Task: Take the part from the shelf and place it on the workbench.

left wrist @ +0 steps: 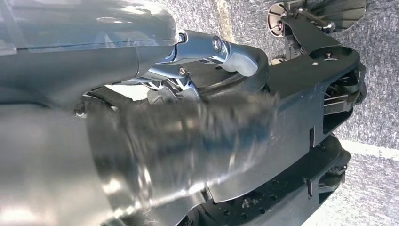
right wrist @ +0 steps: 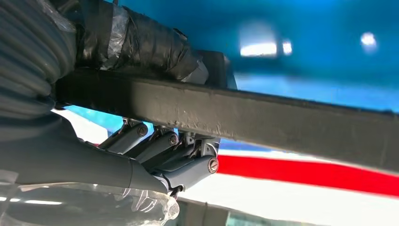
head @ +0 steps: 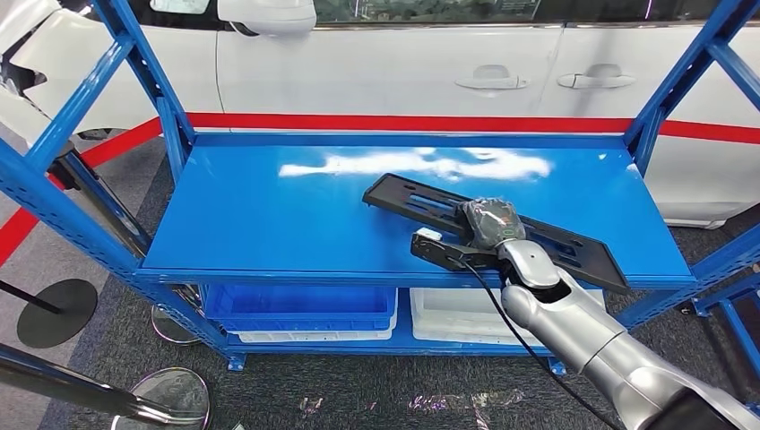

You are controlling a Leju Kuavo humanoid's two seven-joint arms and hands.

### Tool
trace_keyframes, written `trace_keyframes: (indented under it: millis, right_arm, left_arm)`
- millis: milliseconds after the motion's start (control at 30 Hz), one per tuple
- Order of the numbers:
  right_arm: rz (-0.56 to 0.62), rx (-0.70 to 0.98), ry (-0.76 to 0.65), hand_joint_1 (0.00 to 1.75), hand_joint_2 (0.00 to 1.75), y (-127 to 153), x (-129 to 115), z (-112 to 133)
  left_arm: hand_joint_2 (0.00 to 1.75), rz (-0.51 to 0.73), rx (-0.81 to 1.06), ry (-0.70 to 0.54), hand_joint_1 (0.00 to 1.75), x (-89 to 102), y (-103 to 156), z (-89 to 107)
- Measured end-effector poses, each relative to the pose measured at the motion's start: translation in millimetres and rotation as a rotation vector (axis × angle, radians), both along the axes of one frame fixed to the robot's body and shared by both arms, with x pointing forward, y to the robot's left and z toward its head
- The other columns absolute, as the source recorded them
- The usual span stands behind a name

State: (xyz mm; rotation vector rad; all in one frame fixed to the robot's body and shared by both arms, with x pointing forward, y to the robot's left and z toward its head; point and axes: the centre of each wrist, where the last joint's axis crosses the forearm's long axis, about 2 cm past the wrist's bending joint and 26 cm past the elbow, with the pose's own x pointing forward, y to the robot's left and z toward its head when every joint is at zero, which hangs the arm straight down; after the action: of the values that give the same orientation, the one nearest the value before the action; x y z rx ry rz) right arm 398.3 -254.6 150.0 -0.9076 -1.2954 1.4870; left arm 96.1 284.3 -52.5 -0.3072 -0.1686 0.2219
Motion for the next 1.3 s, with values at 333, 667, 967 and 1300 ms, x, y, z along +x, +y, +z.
trace_keyframes:
  millis: [333, 667, 967, 1300]
  right_arm:
    - [0.068, 0.098, -0.252, 1.75, 1.75, 3, -13, 57]
    - [0.171, 0.156, -0.515, 1.75, 1.75, 2, -49, 127]
    - [0.213, 0.188, -0.585, 1.75, 1.75, 1, -68, 144]
    - [0.229, 0.203, -0.611, 1.75, 1.75, 0, -77, 153]
  left_arm:
    - [1.75, 0.005, 0.001, -0.017, 0.0, -1.7, 1, -0.5]
    - [1.75, 0.003, 0.005, -0.025, 0.0, -1.1, 2, -0.7]
    - [1.75, -0.01, 0.018, -0.023, 0.0, -2.0, 6, -1.0]
    - [1.75, -0.012, 0.022, -0.033, 0.0, 1.7, 7, -0.2]
